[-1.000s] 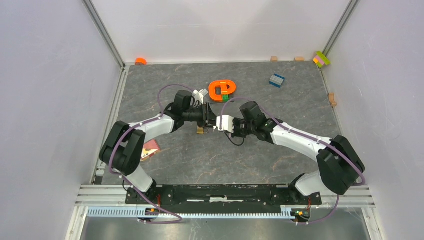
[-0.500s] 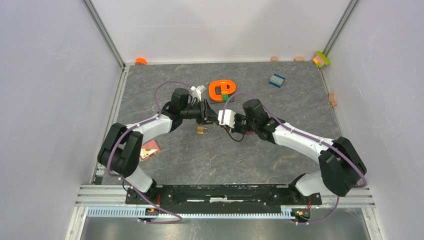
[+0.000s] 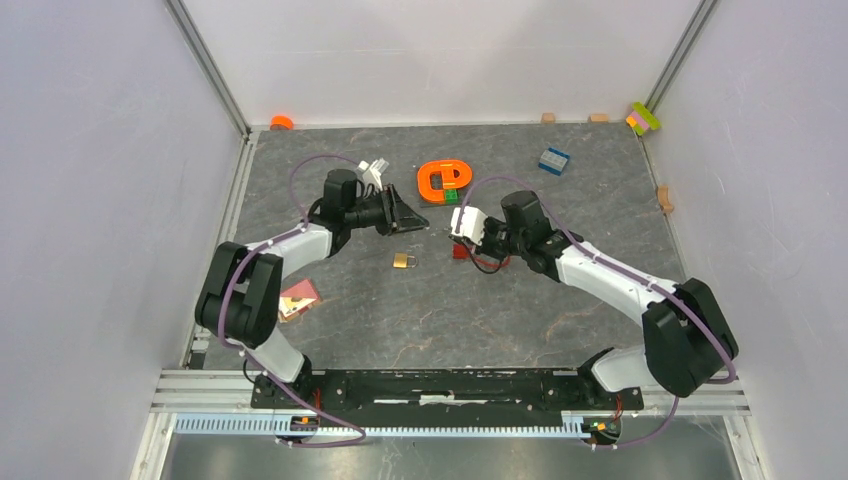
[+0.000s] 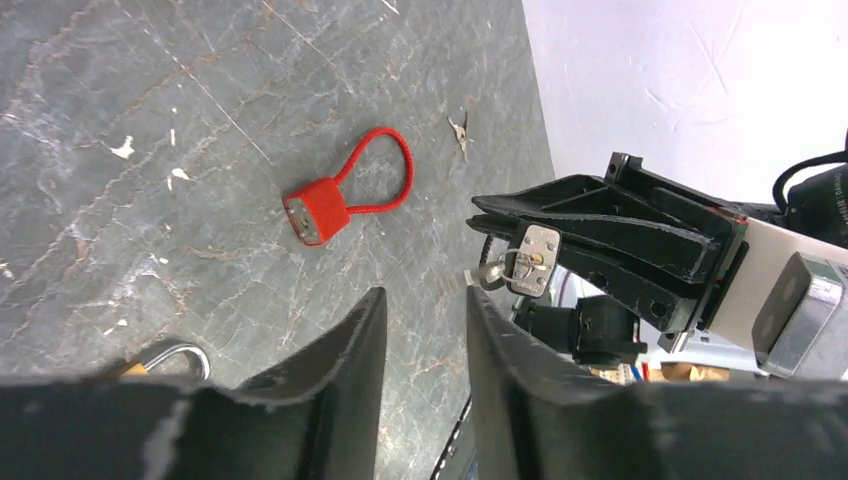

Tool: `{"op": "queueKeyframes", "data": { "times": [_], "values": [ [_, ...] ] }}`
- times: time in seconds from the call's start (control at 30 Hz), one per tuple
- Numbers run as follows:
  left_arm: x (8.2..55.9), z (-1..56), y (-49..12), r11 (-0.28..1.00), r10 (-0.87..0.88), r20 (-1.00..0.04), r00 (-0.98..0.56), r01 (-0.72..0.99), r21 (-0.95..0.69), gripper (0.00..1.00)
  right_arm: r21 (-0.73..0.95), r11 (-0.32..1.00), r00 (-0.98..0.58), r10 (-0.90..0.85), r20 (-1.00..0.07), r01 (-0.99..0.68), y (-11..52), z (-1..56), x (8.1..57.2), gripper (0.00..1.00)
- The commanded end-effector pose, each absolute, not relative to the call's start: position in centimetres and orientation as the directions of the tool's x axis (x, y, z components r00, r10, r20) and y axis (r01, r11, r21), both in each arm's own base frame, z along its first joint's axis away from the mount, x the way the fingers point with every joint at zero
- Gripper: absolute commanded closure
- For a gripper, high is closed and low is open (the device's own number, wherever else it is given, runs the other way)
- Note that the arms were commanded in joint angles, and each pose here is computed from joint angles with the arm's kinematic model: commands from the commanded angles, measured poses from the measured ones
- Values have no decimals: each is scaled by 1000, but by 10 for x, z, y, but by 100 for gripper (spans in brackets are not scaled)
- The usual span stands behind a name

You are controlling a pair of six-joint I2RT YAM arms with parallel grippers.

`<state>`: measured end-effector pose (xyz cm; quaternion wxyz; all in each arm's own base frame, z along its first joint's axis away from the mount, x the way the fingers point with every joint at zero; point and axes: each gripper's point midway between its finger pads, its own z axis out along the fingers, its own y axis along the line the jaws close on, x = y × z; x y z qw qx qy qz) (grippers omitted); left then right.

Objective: Unlock with the key
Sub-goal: Unlock the lock.

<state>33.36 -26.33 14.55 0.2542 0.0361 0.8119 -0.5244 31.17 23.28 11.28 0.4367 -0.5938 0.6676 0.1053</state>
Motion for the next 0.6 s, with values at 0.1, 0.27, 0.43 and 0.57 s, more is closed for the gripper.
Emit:
{"op": "queueKeyframes", "data": {
  "times": [0.1, 0.27, 0.43, 0.57],
  "values": [
    [331, 179, -281, 300, -74, -624, -778, 579, -758, 41, -452, 177, 242, -649, -721, -874, 248, 142, 305, 100],
    [326, 201, -288, 214, -23, -681, -732, 661, -719, 24, -505, 110, 321, -652, -686, -856, 253, 140, 293, 100],
    [317, 204, -298, 188, 22, -638, -770, 630, -754, 18, -532, 79, 359, -654, -666, -843, 261, 139, 284, 100],
    [295, 192, -314, 157, 118, -593, -797, 605, -781, 17, -546, 71, 376, -650, -660, -835, 266, 143, 279, 100]
  ]
}}
